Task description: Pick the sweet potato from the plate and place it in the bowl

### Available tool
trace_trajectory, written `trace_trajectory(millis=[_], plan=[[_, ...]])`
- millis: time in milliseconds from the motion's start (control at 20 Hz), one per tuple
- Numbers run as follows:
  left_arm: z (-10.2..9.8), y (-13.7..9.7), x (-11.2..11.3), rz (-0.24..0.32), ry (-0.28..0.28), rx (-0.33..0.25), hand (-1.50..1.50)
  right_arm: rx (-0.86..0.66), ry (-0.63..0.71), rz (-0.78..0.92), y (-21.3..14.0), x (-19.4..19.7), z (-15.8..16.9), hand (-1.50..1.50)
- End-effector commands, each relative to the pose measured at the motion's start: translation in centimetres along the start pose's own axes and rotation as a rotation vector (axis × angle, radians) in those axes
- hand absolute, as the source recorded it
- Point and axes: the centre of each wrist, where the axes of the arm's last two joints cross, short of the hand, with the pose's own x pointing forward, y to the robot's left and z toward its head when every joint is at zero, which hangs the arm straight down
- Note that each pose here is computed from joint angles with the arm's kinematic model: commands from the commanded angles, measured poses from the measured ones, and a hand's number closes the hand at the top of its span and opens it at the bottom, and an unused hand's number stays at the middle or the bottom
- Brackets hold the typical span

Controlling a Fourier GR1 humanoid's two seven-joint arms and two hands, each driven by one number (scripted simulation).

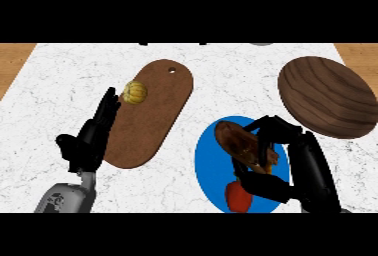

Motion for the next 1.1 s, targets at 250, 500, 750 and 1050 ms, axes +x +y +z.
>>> trace_trajectory(millis=[250, 500, 750, 1050], plan=[[0.4, 0.3, -0.1, -0.003, -0.002, -0.023, 0.00, -0.110, 0.079, 0.142, -6.5, 6.0, -3.5, 1.50], [0.3, -0.4, -0.4, 0.003, -0.021, 0.008, 0.00, -0.172, 0.112, 0.124, -8.5, 5.5, -7.4, 1.50], [-0.4, 1.3, 0.6, 0.002, -0.001, -0.003, 0.00, -0.164, 0.152, 0.142, -9.2, 4.4, -10.0, 1.50], [0.1, 0.8, -0.5, 0.001, -0.026, -0.013, 0.00, -0.223, 0.277, 0.358, -12.3, -0.8, -13.7, 1.50]])
